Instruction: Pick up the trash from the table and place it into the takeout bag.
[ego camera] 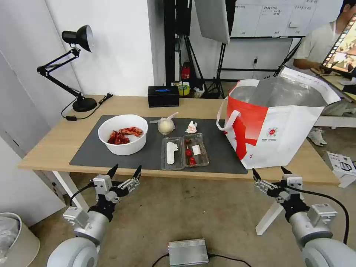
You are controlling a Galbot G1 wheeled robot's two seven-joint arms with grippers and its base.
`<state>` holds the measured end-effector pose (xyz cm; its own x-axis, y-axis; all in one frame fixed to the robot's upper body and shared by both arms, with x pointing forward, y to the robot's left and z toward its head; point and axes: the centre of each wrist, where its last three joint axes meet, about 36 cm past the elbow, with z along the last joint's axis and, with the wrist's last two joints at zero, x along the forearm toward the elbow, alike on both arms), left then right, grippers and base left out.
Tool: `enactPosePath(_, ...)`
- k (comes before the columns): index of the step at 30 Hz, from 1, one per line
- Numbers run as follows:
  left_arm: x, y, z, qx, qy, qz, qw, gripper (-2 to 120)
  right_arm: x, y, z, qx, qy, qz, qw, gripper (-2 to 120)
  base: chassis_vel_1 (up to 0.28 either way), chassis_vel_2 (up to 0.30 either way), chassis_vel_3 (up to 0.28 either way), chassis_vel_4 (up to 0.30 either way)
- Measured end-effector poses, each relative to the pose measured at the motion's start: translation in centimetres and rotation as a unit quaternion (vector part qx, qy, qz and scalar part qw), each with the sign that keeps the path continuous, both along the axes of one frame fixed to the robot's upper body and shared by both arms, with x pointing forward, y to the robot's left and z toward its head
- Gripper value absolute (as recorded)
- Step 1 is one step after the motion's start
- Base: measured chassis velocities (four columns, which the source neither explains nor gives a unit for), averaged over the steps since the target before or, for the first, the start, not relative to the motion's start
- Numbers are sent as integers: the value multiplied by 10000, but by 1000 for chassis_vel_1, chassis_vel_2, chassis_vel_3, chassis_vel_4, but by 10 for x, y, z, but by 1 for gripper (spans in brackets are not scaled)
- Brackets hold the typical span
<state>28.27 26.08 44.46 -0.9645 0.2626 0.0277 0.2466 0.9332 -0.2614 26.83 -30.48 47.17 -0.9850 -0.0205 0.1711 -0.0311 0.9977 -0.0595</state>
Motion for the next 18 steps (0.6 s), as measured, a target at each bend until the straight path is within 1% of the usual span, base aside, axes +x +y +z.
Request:
enactPosePath(1,0,0,0,0,0,0,10000,100,0,0,0,0,0,0,10000,100,0,0,0,0)
enactPosePath(5,3,-3,7,-322,177,-235,9990,100,-1,1,0,17,-17,10,10000,100,0,0,0,0)
enactPosePath(9,7,-1,10,-406,230,-332,9984,100,-2,1,2,13,-33,20,10000,100,0,0,0,0)
enactPosePath(12,16,7,11,-553,383,-510,9964,100,-6,-1,7,-12,-53,46,10000,100,0,0,0,0)
enactPosePath(13,16,7,11,-553,383,-510,9964,100,-6,-1,7,-12,-53,46,10000,100,0,0,0,0)
enactPosePath(15,21,9,13,-699,490,-647,9942,100,-8,-2,9,-25,-58,48,10000,100,0,0,0,0)
enactPosePath(16,24,9,15,-845,600,-732,9919,100,-8,-2,9,-25,-64,47,10000,100,0,0,0,0)
enactPosePath(17,24,9,15,-845,600,-732,9919,100,-8,-2,9,-25,-64,47,10000,100,0,0,0,0)
enactPosePath(18,26,7,16,-939,670,-783,9902,100,-9,-2,10,-21,-74,45,10000,100,0,0,0,0)
